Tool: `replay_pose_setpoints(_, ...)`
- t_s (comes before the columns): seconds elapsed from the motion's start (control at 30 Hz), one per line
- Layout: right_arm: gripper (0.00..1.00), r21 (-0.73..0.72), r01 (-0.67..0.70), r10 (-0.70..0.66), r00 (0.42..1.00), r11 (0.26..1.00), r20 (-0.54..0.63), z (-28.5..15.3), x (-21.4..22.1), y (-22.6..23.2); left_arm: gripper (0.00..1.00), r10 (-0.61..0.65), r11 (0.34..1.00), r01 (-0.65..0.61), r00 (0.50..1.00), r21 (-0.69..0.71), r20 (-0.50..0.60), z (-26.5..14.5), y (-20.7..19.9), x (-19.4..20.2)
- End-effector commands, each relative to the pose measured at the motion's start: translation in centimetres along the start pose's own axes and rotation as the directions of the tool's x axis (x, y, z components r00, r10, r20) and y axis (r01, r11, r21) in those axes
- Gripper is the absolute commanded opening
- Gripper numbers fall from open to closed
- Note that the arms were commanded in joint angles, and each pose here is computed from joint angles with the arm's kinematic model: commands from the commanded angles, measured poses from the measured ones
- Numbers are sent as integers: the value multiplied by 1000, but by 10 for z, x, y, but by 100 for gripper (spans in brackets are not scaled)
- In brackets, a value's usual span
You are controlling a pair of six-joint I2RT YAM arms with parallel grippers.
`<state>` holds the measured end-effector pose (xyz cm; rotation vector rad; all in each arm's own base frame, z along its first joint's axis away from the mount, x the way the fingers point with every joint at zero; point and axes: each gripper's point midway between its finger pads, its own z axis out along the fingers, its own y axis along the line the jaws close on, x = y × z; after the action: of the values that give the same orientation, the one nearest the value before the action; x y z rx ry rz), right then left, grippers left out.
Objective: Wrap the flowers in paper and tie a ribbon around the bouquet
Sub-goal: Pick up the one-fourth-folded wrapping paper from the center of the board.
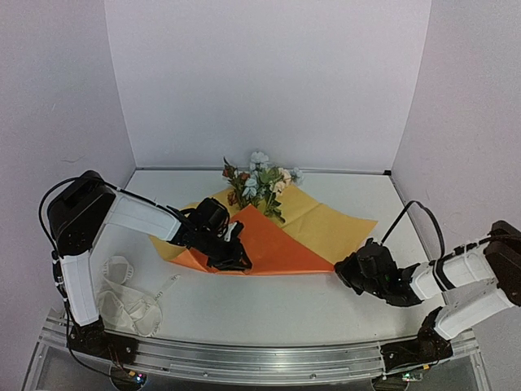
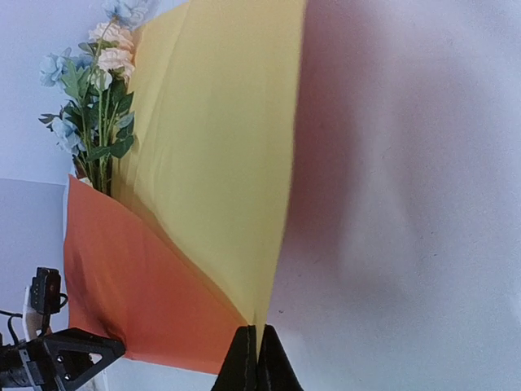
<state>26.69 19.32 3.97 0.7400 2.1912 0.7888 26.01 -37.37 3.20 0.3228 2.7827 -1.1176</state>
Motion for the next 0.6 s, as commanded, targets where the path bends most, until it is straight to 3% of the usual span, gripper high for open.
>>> replay_pose_setpoints(0.0,0,140,100,-114,989,985,93,-15,-23,-19,26,21,999,-21,1000,33,10,-6,-17,-10)
replay_pose_setpoints(0.33,0,236,176,-205,973,956,105,-33,-35,-36,27,215,958,-205,976,199,-30,19,-98,-12)
replay_pose_setpoints(0.57,0,238,177,-203,975,955,91,-34,-34,-32,26,303,917,-269,950,294,-78,54,-127,-1)
